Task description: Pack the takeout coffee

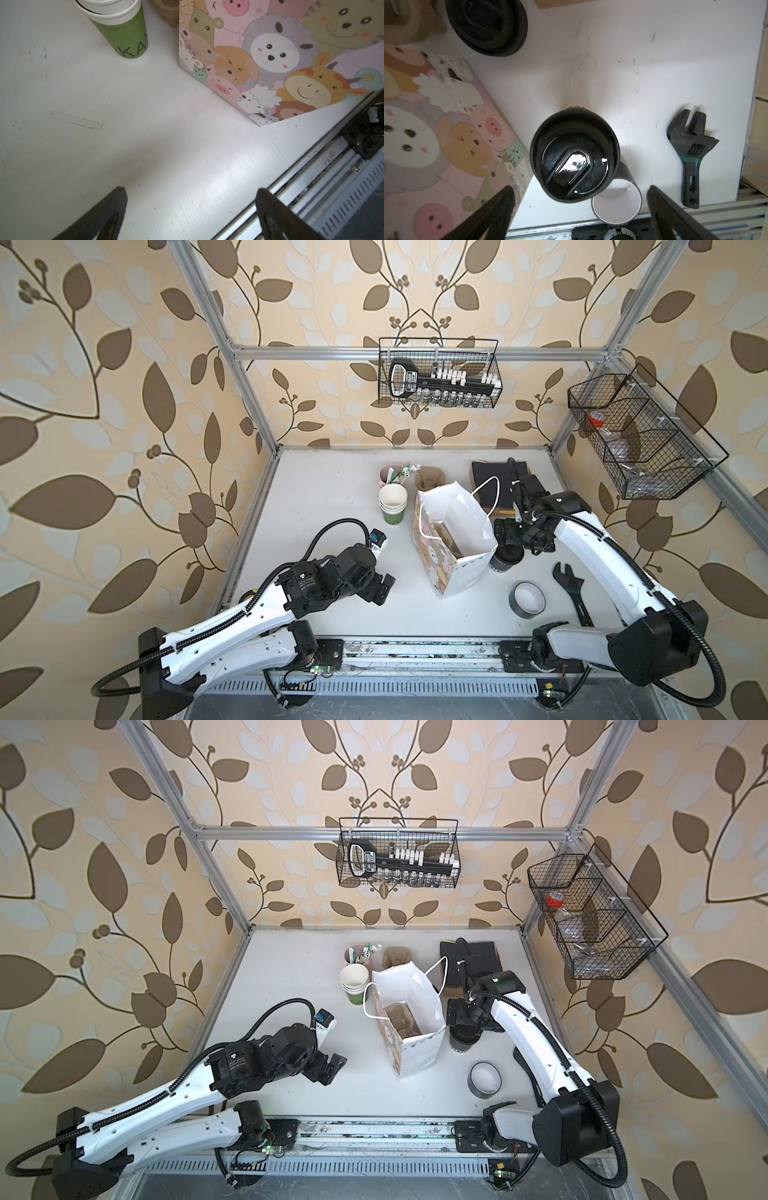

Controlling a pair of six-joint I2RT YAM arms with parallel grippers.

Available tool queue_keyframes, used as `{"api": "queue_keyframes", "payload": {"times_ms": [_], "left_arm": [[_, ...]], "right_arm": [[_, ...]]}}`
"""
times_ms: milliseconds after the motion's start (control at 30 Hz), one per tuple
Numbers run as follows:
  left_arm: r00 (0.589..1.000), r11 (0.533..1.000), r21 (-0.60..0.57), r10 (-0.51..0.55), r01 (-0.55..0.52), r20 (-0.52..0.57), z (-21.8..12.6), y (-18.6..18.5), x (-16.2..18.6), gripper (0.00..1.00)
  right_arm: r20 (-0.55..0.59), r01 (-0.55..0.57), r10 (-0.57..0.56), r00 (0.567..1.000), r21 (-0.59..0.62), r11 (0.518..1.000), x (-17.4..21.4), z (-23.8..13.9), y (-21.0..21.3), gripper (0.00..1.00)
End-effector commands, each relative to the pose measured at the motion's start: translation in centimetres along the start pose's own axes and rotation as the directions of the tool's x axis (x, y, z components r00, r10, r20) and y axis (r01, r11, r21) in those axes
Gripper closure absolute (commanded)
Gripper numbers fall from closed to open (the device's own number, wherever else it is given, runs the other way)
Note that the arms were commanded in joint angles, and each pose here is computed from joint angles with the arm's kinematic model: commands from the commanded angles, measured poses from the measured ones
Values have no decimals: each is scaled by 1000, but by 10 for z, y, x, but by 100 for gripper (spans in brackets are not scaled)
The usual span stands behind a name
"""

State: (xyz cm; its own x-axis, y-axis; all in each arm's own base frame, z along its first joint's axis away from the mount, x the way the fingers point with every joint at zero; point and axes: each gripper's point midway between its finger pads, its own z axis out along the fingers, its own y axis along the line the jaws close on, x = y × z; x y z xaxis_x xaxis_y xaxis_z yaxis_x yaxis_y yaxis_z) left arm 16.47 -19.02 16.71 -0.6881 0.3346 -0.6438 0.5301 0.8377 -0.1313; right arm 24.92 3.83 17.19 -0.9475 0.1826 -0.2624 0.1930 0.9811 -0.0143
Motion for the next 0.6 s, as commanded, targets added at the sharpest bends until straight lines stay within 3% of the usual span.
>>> {"api": "queue_keyframes", "payload": {"times_ms": [0, 133, 200, 300, 467, 567], "left_arm": [[1000, 1000, -9, 9, -9, 29, -8, 0, -9, 1], [999, 1000, -15, 5, -4, 35, -9, 1, -10, 1], [999, 1000, -15, 3, -2, 35, -9, 1, -10, 1], [999, 1000, -15, 1, 0, 34, -8, 1, -10, 1], [1000, 1000, -21, -5, 5, 27, -8, 1, -10, 1], [1000, 1000, -24, -11, 12, 27, -8, 2, -10, 1]], "right_arm": [[-8, -80, 80, 997, -18, 997, 6, -23, -6, 0], [-115, -84, 77, 990, -58, 995, 16, -19, -2, 0], [-115, -95, 86, 990, -72, 993, 19, -20, -4, 0], [-96, -157, 137, 986, -240, 958, 22, -24, 8, 0], [-91, -87, 77, 993, -109, 990, 21, -16, -1, 1], [-92, -73, 67, 994, -58, 996, 18, -11, -6, 8]]}}
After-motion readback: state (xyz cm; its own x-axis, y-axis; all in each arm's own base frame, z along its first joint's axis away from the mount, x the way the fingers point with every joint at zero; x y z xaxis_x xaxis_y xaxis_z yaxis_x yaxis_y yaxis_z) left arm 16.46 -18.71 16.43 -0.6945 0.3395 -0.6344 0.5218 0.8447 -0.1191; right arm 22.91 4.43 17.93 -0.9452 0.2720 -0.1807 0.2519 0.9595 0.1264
